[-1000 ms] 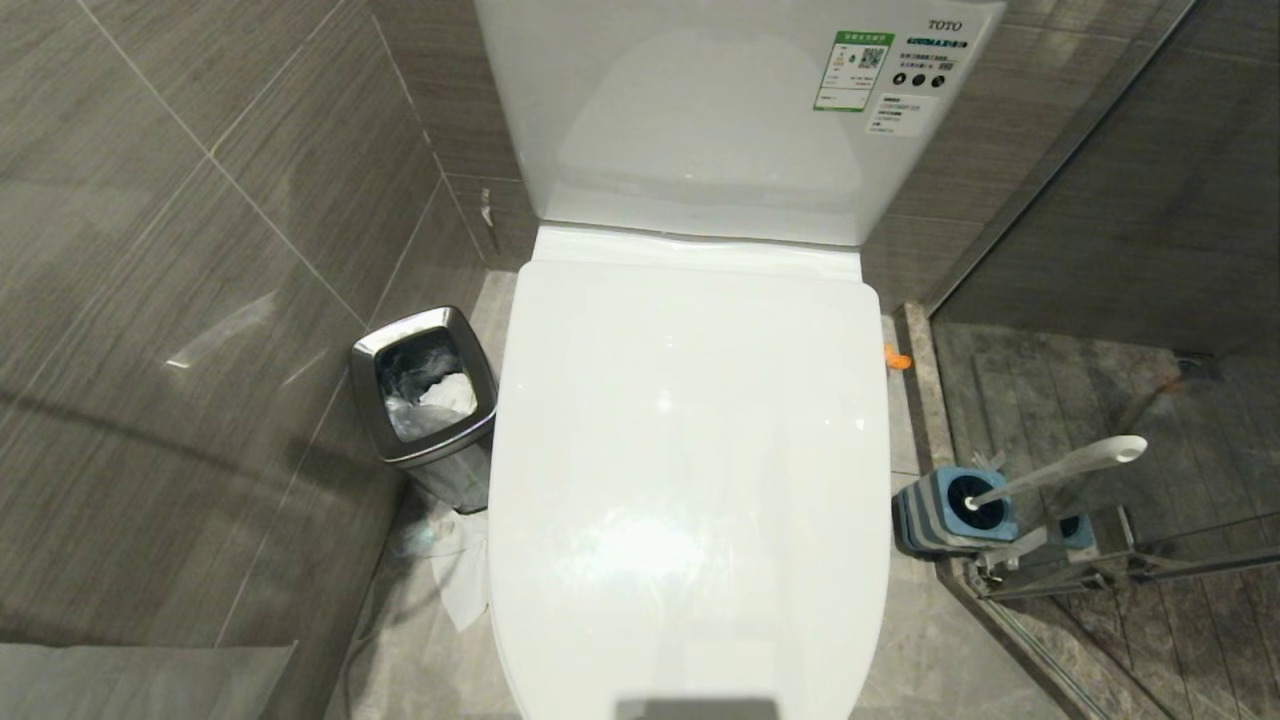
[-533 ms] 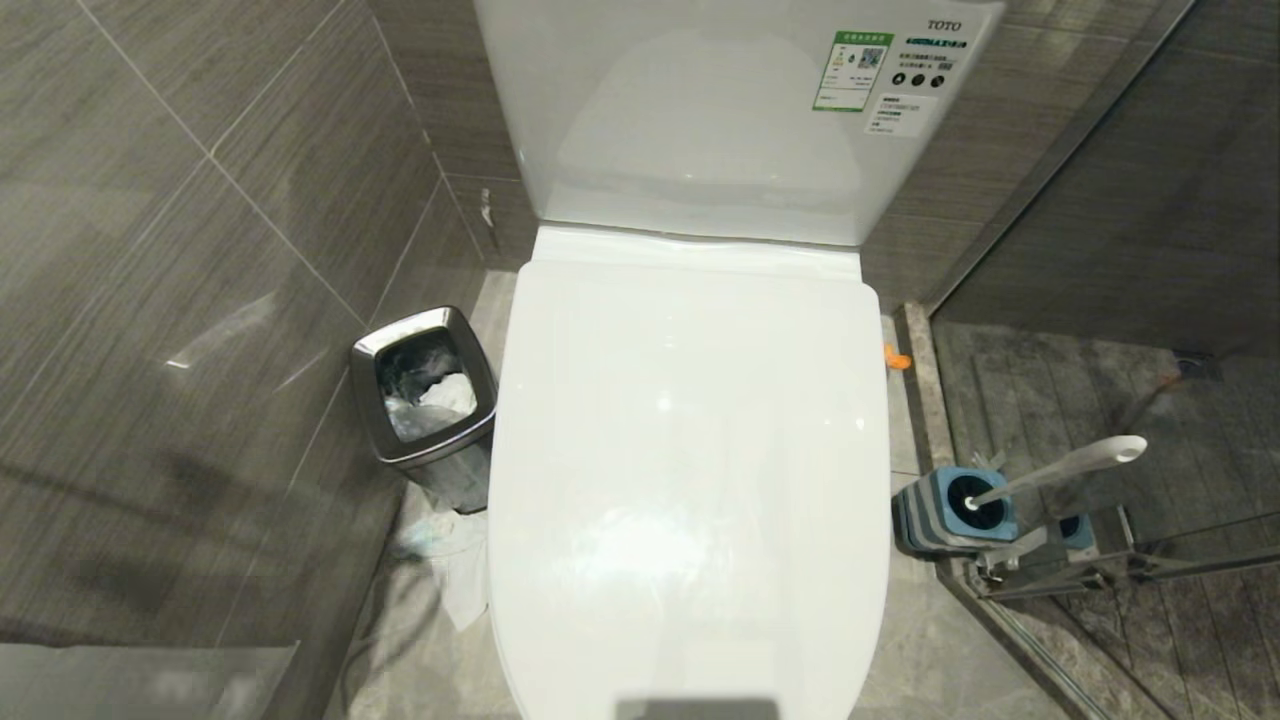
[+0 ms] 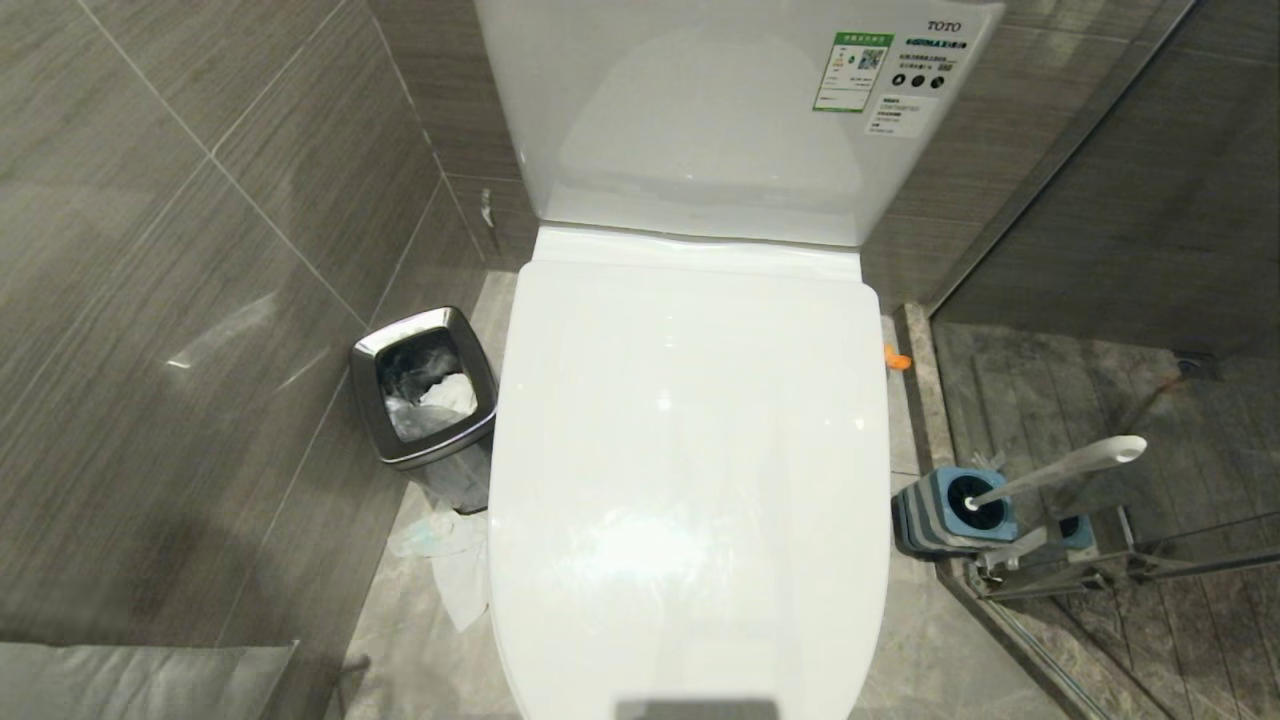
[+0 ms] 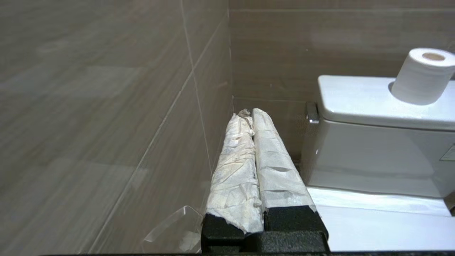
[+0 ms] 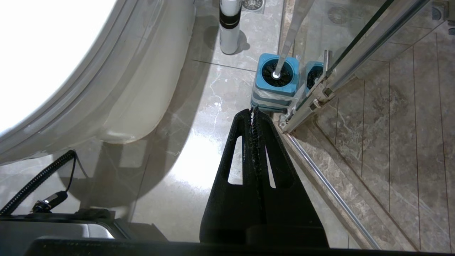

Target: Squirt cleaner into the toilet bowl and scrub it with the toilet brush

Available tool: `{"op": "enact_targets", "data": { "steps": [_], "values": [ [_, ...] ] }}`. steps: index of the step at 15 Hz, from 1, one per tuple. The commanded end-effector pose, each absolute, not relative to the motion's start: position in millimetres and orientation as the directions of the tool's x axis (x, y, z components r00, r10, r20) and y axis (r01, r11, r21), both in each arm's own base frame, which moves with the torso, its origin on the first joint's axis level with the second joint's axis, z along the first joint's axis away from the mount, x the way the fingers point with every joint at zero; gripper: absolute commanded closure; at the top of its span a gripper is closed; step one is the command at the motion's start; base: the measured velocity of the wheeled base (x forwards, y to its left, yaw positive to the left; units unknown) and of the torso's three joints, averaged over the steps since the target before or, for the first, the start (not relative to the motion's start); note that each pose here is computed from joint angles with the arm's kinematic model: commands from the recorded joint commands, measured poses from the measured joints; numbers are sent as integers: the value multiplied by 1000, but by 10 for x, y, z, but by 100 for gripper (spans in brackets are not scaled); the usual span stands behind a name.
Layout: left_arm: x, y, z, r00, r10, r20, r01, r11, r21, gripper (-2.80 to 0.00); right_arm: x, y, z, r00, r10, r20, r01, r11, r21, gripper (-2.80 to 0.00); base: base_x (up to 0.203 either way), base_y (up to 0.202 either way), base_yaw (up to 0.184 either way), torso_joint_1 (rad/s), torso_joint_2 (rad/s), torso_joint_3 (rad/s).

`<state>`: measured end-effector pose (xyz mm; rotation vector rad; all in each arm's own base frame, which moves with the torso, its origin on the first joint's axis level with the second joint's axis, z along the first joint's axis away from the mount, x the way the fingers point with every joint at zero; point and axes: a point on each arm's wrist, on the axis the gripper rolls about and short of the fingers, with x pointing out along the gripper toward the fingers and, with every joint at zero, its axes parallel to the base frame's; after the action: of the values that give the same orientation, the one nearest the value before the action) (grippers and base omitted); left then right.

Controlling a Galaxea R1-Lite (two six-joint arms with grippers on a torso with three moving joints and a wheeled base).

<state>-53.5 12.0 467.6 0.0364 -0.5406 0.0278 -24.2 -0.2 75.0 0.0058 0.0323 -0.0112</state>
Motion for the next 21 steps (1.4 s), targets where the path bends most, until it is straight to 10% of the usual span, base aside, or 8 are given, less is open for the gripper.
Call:
{"op": "enact_targets", "data": {
  "steps": [1,21],
  "values": [
    [-909,160,4521,829,40,558,-53,999,6,0,-242,-2,750,999,-11,-34,11,1000,6,0,0,0,0,0,0,0],
    [-1912,-44,3027,854,47,519,-32,999,-38,0,-242,-2,750,999,-11,-34,11,1000,6,0,0,0,0,0,0,0]
  ]
}}
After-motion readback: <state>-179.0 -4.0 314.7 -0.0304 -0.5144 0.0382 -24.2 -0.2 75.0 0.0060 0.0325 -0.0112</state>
